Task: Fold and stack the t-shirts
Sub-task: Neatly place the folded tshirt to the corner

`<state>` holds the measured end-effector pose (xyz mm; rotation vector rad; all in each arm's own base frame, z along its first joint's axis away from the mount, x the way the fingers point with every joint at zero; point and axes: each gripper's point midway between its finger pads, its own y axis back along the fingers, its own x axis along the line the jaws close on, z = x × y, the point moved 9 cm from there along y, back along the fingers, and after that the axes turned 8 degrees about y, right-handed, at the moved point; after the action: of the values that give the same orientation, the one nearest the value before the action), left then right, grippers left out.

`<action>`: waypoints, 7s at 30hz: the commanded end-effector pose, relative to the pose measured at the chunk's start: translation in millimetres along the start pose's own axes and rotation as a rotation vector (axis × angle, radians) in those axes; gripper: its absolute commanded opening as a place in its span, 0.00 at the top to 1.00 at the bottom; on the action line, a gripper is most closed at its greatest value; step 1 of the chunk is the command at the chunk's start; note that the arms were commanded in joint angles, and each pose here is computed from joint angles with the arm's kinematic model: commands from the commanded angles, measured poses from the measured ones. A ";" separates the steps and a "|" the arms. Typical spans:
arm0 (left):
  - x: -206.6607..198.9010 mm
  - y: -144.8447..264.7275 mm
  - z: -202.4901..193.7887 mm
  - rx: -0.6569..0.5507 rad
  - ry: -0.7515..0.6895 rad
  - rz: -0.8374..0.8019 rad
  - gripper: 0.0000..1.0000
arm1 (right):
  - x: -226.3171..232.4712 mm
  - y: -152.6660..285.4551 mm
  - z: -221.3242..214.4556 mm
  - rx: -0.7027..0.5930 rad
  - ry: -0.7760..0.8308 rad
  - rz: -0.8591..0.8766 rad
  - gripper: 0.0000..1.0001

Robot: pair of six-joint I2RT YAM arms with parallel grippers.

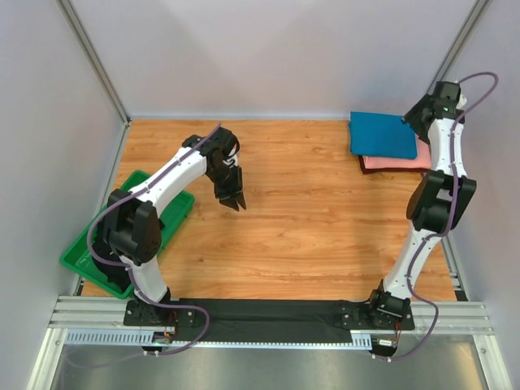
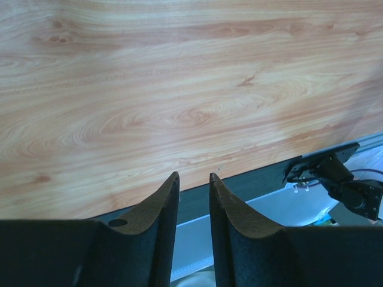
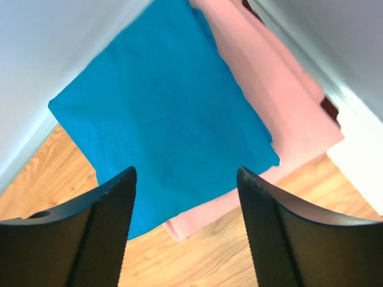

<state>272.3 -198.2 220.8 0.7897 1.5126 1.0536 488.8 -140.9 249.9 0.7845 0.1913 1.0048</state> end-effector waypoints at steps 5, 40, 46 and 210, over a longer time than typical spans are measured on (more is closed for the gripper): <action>1.3 8.8 -12.0 -0.020 -0.021 -0.073 0.66 | -8.8 -7.5 -9.6 0.012 -0.414 0.039 0.38; 3.3 1.5 -4.7 0.002 -0.031 -0.003 0.66 | -43.8 -44.0 -36.2 -0.116 -0.557 -0.118 0.58; 1.0 0.4 -2.2 0.008 -0.036 -0.008 0.67 | -44.8 -28.4 -32.5 -0.086 -0.575 -0.149 0.40; -24.3 203.6 -80.9 -0.625 -0.365 -0.566 0.27 | 33.2 359.5 -114.5 0.198 0.009 0.676 0.00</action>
<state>195.3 -168.1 409.0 0.1153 1.0203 0.7797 245.2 46.0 406.8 1.0715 0.0066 1.5902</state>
